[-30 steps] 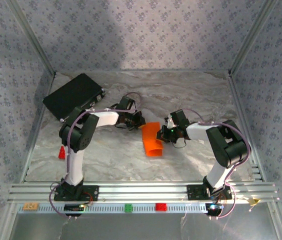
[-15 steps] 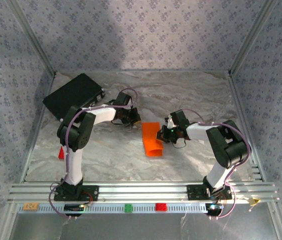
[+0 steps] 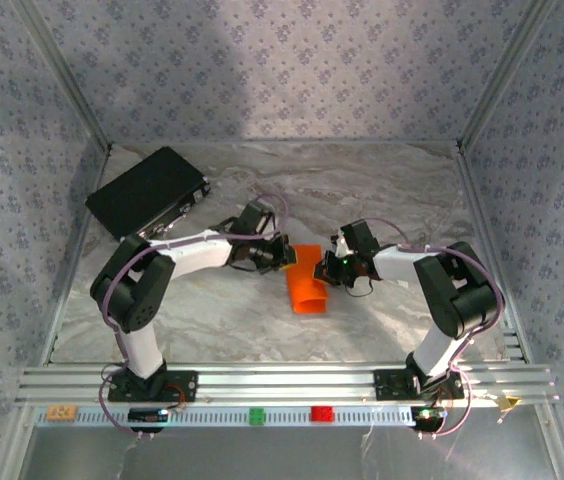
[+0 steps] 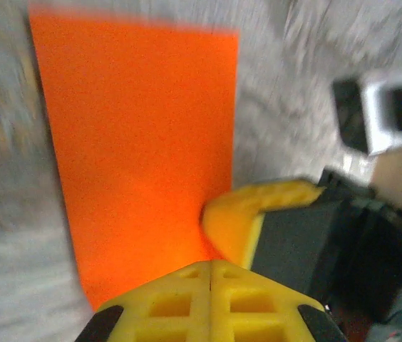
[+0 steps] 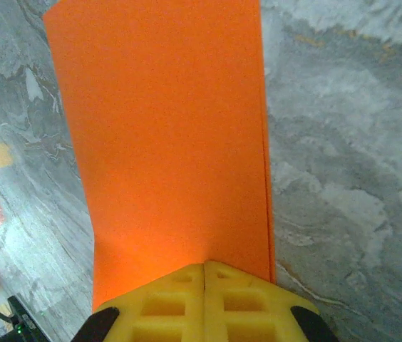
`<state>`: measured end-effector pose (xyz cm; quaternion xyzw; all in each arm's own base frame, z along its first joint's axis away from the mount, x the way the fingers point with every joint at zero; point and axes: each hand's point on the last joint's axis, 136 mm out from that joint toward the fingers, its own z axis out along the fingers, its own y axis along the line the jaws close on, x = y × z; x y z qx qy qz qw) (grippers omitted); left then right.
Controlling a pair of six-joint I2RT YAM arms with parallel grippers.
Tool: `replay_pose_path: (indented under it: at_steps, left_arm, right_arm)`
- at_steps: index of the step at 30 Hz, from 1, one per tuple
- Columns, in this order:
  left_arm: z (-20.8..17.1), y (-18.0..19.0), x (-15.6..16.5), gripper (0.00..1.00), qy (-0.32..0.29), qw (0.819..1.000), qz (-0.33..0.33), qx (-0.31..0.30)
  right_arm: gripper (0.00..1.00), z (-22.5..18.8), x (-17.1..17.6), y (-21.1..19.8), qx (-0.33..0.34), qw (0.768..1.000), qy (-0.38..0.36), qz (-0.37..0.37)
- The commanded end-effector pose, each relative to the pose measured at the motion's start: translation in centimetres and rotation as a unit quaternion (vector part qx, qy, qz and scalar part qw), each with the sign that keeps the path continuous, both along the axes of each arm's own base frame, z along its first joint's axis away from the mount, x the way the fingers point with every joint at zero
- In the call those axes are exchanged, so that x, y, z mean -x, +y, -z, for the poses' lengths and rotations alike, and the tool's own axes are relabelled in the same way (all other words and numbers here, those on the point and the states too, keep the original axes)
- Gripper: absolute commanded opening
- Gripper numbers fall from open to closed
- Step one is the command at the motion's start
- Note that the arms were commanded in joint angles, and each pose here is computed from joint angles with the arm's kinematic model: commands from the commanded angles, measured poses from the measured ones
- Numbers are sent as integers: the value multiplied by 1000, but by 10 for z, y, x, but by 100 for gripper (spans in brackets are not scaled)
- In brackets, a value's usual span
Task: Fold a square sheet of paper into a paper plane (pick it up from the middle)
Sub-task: First fold the square sheet of paper in half at the center of the table.
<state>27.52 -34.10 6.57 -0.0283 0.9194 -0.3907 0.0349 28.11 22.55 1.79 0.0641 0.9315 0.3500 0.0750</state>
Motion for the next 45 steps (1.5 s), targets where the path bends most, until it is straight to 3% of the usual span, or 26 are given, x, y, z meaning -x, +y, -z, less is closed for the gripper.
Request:
replay_pose_path:
  at_steps: [1, 19, 35, 40, 45]
  left_arm:
    - [-6, -8, 16, 0, 12, 999, 8, 37]
    - [9, -20, 26, 0, 32, 998, 24, 57]
    - [75, 23, 57, 0, 63, 994, 59, -64]
    - [62, 22, 53, 0, 45, 996, 59, -59]
    - [25, 11, 42, 0, 16, 999, 46, -21]
  right_arm:
    - [0, 33, 29, -28, 72, 995, 63, 20]
    - [0, 37, 30, -27, 74, 995, 66, 20]
    - [0, 40, 34, -30, 79, 994, 70, 21]
    - [0, 40, 34, -30, 79, 994, 69, 22]
    - [0, 40, 34, -30, 80, 994, 69, 22]
